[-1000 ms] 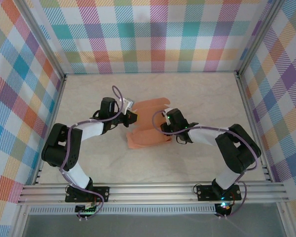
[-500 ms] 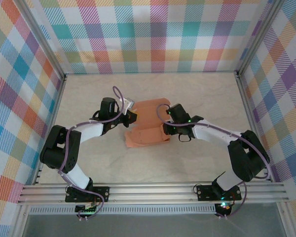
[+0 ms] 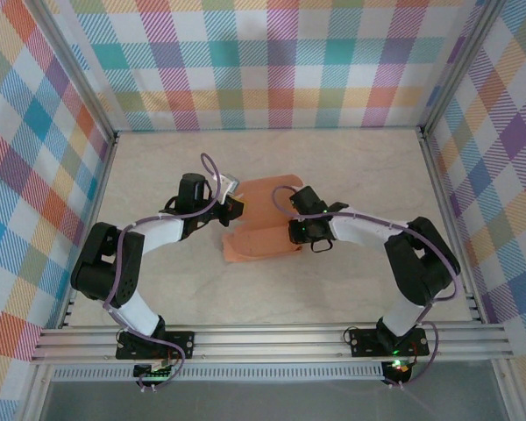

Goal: Fold the paper box

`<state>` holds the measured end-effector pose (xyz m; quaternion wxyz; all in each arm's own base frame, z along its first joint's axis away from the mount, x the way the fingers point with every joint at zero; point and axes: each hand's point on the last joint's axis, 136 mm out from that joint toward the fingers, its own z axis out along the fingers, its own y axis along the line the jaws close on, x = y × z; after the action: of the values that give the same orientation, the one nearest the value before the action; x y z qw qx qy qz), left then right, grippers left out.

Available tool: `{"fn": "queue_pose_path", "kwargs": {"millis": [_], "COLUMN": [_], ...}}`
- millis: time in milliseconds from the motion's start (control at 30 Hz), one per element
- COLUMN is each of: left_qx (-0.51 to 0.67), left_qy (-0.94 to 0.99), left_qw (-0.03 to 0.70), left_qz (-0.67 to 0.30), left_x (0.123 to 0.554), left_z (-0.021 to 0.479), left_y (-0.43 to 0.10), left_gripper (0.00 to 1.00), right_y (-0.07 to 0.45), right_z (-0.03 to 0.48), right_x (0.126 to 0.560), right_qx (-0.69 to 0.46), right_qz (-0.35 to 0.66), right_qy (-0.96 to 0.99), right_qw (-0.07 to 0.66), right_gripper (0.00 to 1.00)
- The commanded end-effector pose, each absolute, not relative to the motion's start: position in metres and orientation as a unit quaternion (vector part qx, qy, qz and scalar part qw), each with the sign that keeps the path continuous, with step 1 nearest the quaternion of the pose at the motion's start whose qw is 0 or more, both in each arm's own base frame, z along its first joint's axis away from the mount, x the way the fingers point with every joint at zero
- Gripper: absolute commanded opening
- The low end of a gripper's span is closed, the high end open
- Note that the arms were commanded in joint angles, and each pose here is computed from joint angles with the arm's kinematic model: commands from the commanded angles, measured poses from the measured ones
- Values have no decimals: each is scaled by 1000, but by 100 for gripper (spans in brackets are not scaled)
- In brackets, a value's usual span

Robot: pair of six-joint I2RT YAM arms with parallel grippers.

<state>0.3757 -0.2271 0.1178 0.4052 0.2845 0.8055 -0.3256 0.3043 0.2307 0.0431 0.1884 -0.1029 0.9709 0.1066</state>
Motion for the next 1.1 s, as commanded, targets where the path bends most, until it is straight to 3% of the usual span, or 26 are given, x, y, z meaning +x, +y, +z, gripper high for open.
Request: {"fn": "queue_pose_path", "kwargs": {"millis": [0, 300, 400, 567, 633, 733, 833, 1067], "left_qx": [295, 293, 289, 260, 247, 219, 176, 58], "left_qy": [807, 808, 811, 818, 820, 820, 824, 821], "left_qw": [399, 398, 394, 410, 424, 453, 480, 532], "left_qz": [-321, -320, -321, -309, -296, -274, -244, -201], "left_x": [369, 368, 369, 373, 371, 365, 360, 352], "left_z": [115, 115, 116, 129, 135, 149, 159, 179], "left_y": [-228, -227, -227, -220, -213, -199, -178, -121], "left_gripper": [0, 0, 0, 40, 63, 87, 95, 96], "right_y": [237, 228, 222, 213, 212, 208, 205, 204], "right_z": [41, 34, 31, 32, 34, 32, 24, 3], "right_x": [309, 308, 307, 311, 314, 316, 315, 302], "right_qx": [-95, -104, -108, -109, -110, -115, -116, -136], "right_qz": [105, 68, 47, 12, 5, -13, -31, -106], "right_qy": [973, 976, 978, 978, 978, 978, 979, 977], "right_qw": [183, 176, 173, 175, 179, 176, 163, 126], "right_gripper": [24, 0, 0, 0, 0, 0, 0, 0]}}
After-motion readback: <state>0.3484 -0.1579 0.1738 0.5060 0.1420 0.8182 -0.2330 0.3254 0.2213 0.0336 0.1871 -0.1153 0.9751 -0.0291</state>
